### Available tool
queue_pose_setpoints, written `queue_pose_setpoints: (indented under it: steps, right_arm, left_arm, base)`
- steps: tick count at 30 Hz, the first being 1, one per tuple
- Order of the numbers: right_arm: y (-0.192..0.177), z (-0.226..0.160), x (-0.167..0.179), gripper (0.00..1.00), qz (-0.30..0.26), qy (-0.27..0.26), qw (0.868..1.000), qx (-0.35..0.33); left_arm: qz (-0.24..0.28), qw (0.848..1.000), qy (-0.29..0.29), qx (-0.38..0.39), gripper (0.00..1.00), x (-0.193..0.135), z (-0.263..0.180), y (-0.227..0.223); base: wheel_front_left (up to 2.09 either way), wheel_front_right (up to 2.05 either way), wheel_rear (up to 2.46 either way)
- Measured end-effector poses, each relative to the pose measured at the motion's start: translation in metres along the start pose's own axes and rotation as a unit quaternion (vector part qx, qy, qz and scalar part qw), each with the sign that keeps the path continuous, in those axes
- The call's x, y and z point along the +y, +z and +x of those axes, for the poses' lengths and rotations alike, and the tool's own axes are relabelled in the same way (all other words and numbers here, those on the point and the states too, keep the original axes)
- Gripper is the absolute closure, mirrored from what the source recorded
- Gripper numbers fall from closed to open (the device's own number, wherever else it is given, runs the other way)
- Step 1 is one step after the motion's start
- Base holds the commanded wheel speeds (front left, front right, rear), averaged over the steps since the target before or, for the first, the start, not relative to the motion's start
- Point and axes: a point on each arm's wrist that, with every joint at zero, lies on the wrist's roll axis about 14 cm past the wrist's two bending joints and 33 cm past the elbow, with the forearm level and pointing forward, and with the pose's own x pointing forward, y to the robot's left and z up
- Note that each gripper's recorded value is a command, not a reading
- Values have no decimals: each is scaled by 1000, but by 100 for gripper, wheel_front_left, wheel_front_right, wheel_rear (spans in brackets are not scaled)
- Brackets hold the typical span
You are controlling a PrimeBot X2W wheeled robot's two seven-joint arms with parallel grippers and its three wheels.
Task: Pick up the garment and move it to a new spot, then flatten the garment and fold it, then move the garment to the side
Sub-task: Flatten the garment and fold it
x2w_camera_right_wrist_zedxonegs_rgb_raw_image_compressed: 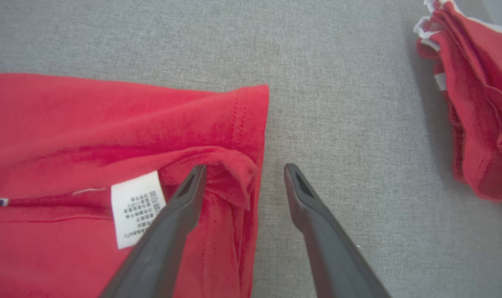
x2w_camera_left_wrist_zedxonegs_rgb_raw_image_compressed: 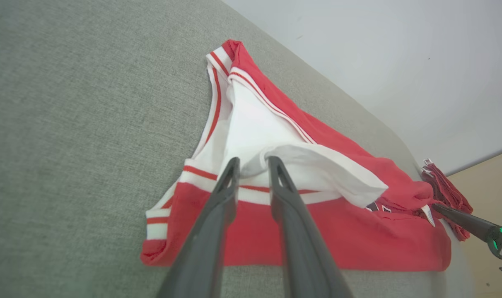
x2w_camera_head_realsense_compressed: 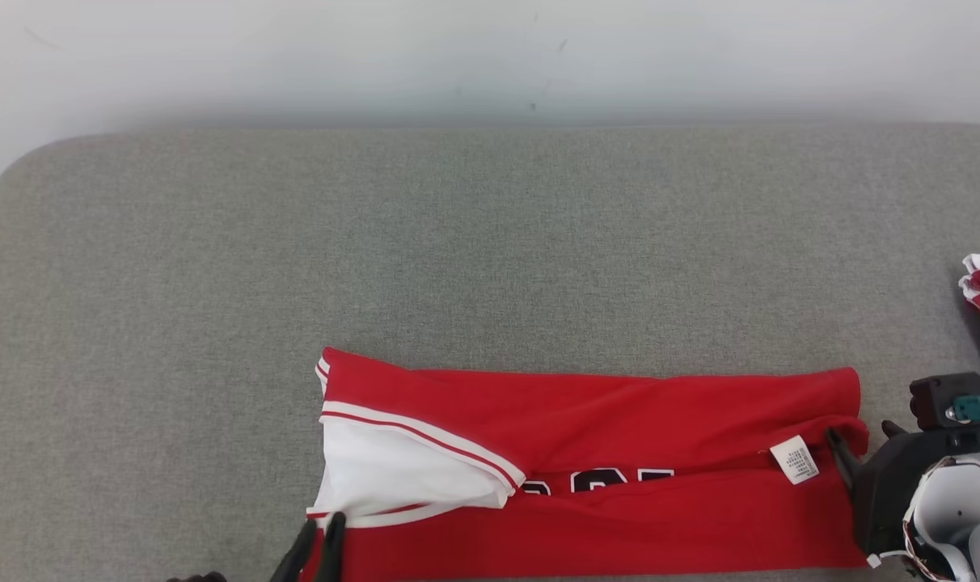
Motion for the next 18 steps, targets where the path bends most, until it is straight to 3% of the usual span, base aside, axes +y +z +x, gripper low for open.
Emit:
queue_pose_setpoints:
  steps: [9, 18]
  right_arm:
    - [1, -18, 11, 0, 90, 14, 994, -60]
    - [7, -49, 19, 0, 151, 12, 980, -130]
  left_arm:
    - [66, 997, 38, -31, 0, 22, -15, 13]
    - [140, 979, 55, -136, 0, 20, -30, 72]
  base:
    - [0, 0, 0]
    - [0, 0, 0]
